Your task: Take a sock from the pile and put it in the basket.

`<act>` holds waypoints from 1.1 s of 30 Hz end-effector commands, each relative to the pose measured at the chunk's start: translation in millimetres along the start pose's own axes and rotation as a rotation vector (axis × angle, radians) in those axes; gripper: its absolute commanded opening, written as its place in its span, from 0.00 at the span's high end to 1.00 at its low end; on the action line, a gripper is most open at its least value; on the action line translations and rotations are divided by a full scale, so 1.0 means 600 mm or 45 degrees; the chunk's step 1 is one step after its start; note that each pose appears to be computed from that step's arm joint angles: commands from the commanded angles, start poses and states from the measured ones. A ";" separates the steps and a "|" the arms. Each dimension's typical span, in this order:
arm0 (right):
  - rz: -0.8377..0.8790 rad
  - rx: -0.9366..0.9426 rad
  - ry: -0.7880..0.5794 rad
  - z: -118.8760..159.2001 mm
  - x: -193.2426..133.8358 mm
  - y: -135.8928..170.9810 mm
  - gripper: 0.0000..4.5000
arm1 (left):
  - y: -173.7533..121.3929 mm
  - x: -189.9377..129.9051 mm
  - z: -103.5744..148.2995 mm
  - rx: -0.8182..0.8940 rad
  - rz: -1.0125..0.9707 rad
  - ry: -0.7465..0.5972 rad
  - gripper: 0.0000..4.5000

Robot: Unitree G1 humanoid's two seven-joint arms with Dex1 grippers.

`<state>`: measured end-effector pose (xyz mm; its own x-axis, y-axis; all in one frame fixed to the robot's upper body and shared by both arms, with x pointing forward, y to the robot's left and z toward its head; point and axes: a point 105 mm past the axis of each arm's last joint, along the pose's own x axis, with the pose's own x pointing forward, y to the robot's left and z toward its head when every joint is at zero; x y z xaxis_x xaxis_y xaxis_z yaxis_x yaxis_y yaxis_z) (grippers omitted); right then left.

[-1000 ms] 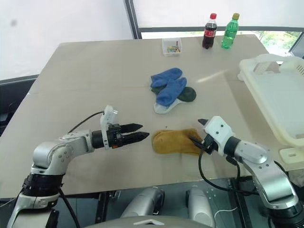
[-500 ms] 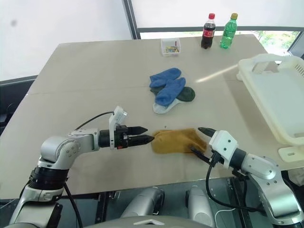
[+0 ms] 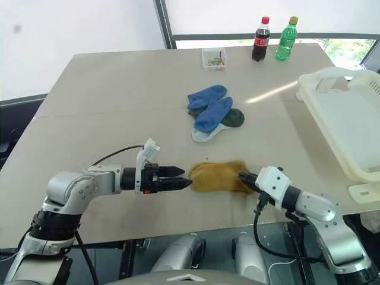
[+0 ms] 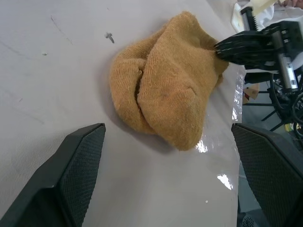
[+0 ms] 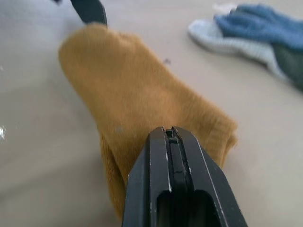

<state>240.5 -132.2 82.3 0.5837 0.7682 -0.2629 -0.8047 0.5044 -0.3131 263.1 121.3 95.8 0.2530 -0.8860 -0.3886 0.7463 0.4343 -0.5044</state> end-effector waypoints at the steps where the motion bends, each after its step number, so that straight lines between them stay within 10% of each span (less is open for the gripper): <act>1: -0.002 -0.024 -0.020 0.001 0.007 -0.001 0.99 | -0.011 0.007 -0.003 0.021 -0.036 0.036 0.00; 33: -0.046 -0.057 -0.014 0.017 0.004 -0.008 0.99 | -0.104 0.098 0.057 -0.026 -0.695 0.069 0.00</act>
<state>245.2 -130.0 80.0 0.6005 0.7505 -0.2760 -0.7919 0.5104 -0.3352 253.1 41.8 124.5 -0.1662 -0.9771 -0.1328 0.7398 -0.0345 -0.6719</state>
